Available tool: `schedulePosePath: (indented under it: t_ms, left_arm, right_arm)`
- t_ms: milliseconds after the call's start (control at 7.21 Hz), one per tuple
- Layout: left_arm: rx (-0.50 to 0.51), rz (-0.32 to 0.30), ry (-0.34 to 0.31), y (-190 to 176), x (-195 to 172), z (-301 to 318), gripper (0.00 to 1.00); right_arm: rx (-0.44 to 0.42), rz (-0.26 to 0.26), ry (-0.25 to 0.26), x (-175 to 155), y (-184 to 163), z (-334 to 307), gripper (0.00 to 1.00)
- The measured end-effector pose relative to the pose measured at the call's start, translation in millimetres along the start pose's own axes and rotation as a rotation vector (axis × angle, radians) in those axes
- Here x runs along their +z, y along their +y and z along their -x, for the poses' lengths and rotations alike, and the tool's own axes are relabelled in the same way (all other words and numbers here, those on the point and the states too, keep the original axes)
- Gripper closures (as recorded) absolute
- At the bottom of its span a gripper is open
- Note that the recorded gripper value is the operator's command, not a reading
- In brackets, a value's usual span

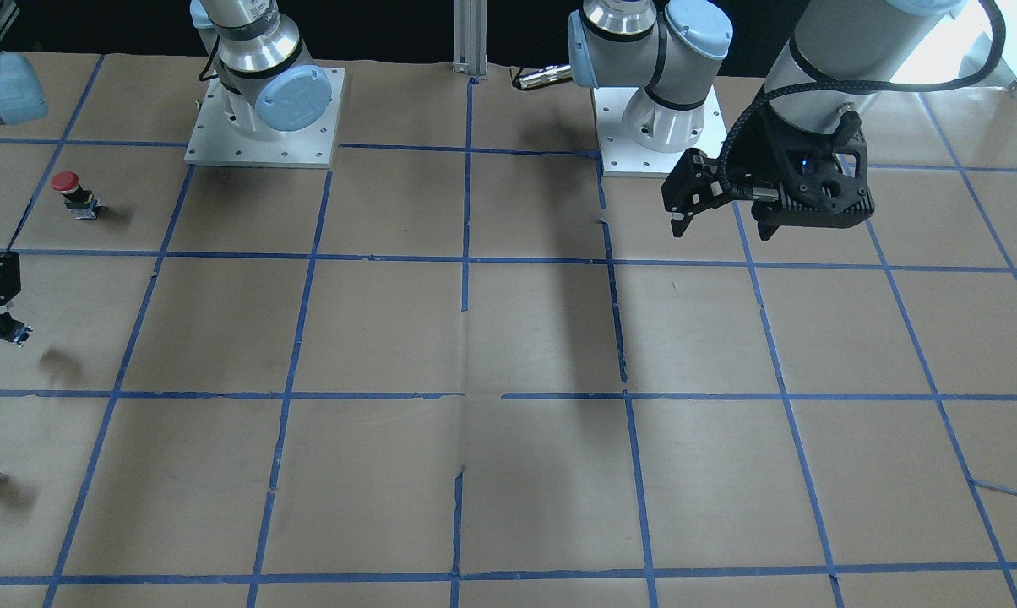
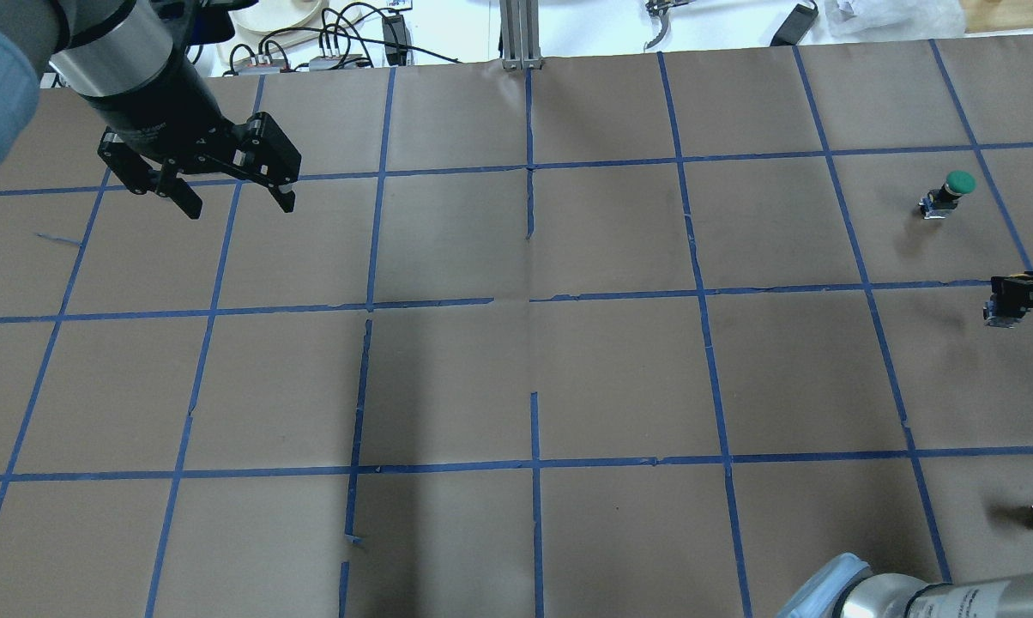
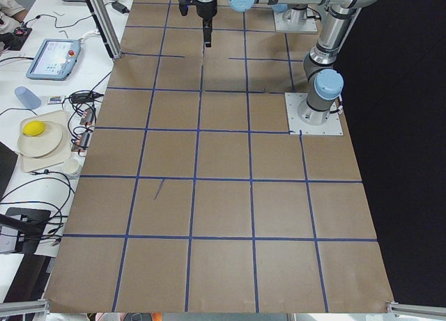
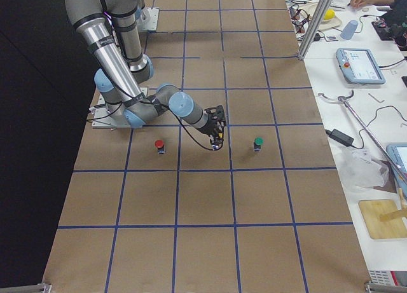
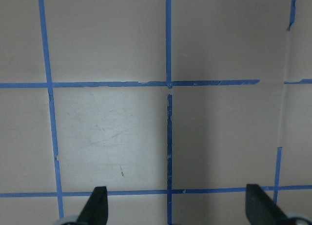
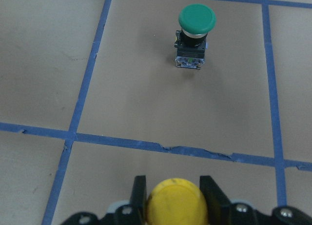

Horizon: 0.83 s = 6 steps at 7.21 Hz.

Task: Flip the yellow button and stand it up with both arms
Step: 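Lower the yellow button upright onto the table and open the right gripper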

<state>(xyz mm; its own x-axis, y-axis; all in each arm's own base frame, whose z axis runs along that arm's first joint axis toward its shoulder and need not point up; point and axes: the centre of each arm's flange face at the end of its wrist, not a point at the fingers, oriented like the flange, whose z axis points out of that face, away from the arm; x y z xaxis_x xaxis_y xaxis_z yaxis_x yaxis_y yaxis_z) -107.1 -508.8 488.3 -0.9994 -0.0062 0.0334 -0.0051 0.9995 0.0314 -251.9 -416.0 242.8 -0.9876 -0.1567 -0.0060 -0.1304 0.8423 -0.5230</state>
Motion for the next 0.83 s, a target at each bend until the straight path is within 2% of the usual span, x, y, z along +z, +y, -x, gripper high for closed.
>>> schedulePosePath:
  t_ms: [277,555,693,832]
  left_arm:
    - [0.0,-0.001,0.0,-0.1,-0.2,0.0,0.0]
    - [0.0,0.004,0.0,-1.9,2.2,0.2,0.0]
    - [0.0,0.005,0.001,-2.7,3.0,0.3,0.0]
    - [0.0,0.005,0.001,-2.7,3.0,0.2,0.0]
  right_arm:
    - [-0.057,-0.011,-0.038,11.6,7.2,1.6,0.94]
    - [-0.075,-0.006,-0.063,21.5,13.1,2.1,0.91]
    - [-0.074,-0.001,-0.069,23.5,15.0,2.9,0.81]
    - [-0.068,0.004,-0.076,25.7,18.6,5.4,0.65]
